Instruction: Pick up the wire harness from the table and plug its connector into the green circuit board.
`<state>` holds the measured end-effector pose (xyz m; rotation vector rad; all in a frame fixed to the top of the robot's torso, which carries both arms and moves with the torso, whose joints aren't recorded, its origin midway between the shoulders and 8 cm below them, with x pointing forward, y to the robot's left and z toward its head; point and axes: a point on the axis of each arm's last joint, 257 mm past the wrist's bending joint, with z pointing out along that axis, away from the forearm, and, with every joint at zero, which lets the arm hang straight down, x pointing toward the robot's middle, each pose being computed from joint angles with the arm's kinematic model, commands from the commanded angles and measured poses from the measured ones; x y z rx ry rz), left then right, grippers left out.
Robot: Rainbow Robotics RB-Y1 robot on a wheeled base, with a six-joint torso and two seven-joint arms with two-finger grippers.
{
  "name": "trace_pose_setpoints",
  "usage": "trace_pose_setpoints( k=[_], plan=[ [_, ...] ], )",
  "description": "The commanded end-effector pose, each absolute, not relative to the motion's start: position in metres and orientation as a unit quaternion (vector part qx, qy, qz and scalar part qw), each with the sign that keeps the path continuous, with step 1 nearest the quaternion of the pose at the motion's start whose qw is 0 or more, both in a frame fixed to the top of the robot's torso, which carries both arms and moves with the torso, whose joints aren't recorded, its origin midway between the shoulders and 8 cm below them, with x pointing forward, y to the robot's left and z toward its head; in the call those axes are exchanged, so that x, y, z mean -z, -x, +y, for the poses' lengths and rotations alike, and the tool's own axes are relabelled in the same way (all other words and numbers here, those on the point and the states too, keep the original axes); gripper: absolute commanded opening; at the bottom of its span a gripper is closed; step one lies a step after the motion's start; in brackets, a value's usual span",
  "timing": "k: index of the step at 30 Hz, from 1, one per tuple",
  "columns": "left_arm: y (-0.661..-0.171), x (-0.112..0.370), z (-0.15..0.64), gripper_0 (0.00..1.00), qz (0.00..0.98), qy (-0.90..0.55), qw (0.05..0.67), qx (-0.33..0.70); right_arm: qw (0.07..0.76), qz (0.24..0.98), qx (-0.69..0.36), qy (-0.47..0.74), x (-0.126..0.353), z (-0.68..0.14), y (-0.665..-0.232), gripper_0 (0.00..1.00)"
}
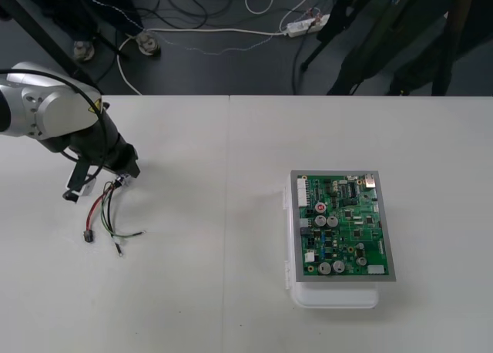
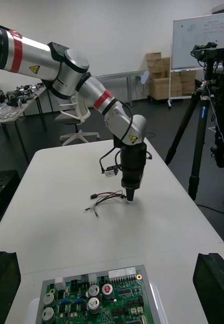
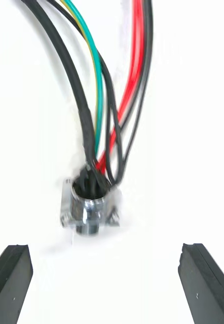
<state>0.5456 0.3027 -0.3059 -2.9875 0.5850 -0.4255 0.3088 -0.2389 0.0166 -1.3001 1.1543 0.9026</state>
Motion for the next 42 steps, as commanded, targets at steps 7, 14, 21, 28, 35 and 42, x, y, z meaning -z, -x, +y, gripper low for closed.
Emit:
trace_pose_setpoints(
  k=[7, 14, 21, 28, 35, 42],
  plan=[
    [-0.538, 0.334, 0.296, 0.85, 0.214, 0.966, 0.019, 0.143, 0.532, 0.510, -0.387, 0.554, -0.019, -0.239, -0.309, 1.00],
    [-0.536, 0.343, 0.298, 0.85, 0.209, 0.966, 0.015, 0.149, 0.532, 0.510, -0.387, 0.554, -0.019, -0.239, -0.309, 1.00],
    [-0.540, 0.342, 0.296, 0.85, 0.210, 0.965, 0.013, 0.158, 0.532, 0.510, -0.387, 0.554, -0.019, -0.239, -0.309, 1.00],
    [-0.542, 0.344, 0.294, 0.85, 0.214, 0.963, 0.014, 0.163, 0.532, 0.510, -0.387, 0.554, -0.019, -0.239, -0.309, 1.00],
    [-0.542, 0.346, 0.291, 0.85, 0.216, 0.962, 0.013, 0.165, 0.532, 0.510, -0.387, 0.554, -0.019, -0.239, -0.309, 1.00],
    [-0.540, 0.349, 0.290, 0.60, 0.219, 0.962, 0.014, 0.163, 0.532, 0.510, -0.387, 0.554, -0.019, -0.239, -0.309, 1.00]
  ],
)
